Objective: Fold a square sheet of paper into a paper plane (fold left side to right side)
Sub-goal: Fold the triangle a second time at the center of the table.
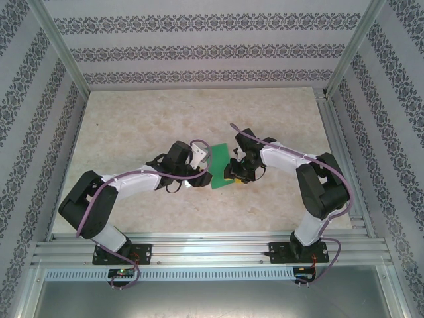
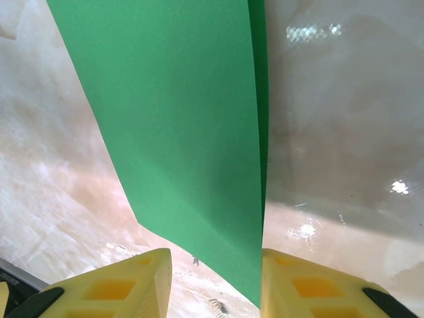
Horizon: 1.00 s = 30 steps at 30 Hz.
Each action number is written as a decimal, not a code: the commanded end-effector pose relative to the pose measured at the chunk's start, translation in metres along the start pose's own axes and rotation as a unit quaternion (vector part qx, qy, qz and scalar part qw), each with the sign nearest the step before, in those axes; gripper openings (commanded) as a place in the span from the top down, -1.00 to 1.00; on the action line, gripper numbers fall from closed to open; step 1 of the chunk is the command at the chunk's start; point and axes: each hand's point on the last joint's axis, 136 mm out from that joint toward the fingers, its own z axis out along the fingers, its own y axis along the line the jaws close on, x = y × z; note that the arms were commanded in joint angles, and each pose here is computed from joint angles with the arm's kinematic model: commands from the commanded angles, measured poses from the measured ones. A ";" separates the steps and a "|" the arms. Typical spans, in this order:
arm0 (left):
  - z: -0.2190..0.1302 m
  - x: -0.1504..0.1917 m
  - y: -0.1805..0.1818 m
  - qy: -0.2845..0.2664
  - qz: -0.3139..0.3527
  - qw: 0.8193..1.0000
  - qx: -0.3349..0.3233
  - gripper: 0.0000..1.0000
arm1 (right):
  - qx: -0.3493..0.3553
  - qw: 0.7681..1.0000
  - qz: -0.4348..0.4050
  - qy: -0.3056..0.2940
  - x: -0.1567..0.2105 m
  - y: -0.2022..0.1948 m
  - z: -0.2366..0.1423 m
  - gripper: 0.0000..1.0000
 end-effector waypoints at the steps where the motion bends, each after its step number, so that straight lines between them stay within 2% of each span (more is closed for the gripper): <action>1: 0.004 -0.001 -0.007 -0.011 0.021 0.999 0.023 -0.14 | -0.029 0.999 -0.004 -0.021 -0.008 0.013 -0.011 0.25; 9: 0.008 -0.001 -0.021 -0.019 0.034 0.998 0.052 -0.15 | -0.116 0.992 0.012 -0.043 -0.018 0.042 -0.020 0.25; 19: 0.027 0.004 -0.028 -0.007 0.037 0.997 0.069 -0.20 | -0.108 0.993 0.024 -0.035 -0.016 0.036 -0.011 0.25; 30: 0.039 0.004 -0.050 -0.005 0.061 0.993 0.097 -0.40 | -0.117 0.992 0.038 -0.037 -0.017 0.038 -0.010 0.30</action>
